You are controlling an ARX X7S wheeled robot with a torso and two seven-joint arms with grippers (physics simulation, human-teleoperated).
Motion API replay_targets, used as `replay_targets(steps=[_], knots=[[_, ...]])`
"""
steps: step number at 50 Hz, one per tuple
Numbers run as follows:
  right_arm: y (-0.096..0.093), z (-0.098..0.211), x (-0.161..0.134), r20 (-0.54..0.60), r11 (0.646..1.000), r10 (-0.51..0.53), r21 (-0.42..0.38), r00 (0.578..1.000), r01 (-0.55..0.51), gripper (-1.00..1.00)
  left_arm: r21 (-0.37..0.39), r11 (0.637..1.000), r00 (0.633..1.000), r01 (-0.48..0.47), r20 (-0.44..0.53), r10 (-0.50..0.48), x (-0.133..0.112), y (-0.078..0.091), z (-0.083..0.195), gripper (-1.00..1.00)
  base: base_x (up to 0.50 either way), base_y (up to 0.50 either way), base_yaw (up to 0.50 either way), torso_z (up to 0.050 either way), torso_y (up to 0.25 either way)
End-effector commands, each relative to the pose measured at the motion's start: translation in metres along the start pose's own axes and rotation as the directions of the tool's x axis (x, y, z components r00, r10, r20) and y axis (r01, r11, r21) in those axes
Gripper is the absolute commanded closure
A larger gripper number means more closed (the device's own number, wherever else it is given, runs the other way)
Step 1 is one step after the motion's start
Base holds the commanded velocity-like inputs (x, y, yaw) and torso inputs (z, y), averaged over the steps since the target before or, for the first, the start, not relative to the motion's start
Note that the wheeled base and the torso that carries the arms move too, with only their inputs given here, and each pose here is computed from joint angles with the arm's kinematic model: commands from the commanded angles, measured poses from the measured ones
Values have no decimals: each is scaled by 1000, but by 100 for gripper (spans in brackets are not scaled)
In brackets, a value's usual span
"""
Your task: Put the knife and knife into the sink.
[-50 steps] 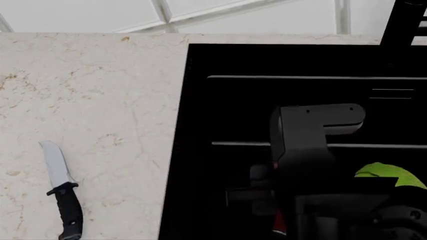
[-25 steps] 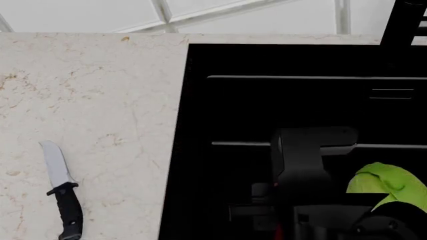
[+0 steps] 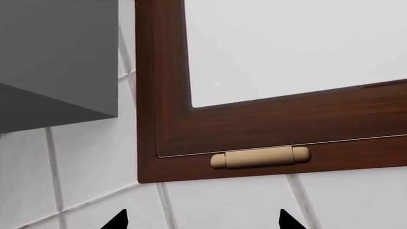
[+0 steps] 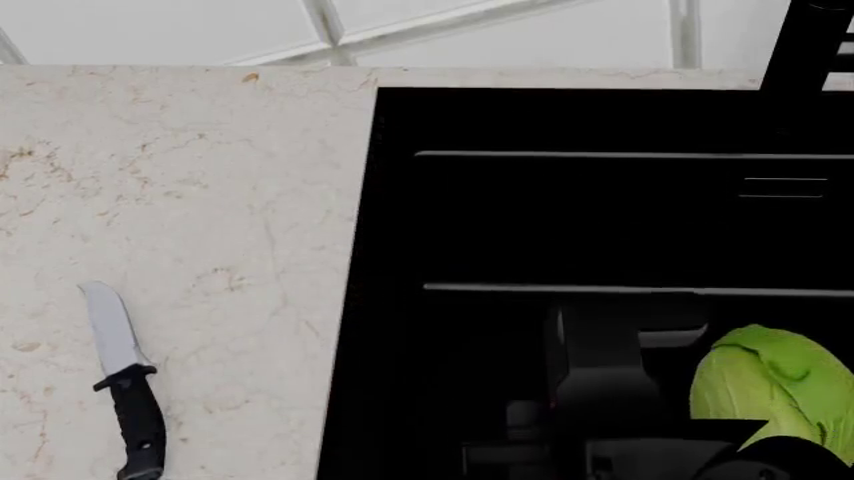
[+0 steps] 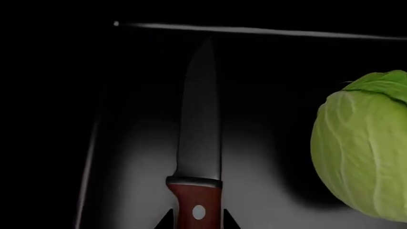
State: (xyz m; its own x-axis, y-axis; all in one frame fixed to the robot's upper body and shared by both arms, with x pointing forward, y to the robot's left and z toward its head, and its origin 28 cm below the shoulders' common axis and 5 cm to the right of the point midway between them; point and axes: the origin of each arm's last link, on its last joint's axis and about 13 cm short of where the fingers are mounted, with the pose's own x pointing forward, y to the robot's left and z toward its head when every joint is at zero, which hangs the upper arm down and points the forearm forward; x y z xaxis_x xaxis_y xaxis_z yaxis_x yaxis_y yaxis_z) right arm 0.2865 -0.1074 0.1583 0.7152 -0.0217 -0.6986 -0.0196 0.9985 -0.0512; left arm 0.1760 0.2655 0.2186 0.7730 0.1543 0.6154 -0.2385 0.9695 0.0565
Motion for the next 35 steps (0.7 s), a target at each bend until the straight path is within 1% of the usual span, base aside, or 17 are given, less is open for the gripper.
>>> replay_targets(steps=[1, 35], knots=[[-3, 3, 1, 34, 1000, -20, -1, 999, 20, 100, 1, 1000, 1000, -7, 5, 7, -1, 3, 2, -100, 0, 0, 0, 0, 0], [-6, -6, 11, 8, 1000, -19, 14, 1000, 19, 100, 7, 1000, 1000, -4, 2, 4, -1, 1, 2, -100, 0, 0, 0, 0, 1]])
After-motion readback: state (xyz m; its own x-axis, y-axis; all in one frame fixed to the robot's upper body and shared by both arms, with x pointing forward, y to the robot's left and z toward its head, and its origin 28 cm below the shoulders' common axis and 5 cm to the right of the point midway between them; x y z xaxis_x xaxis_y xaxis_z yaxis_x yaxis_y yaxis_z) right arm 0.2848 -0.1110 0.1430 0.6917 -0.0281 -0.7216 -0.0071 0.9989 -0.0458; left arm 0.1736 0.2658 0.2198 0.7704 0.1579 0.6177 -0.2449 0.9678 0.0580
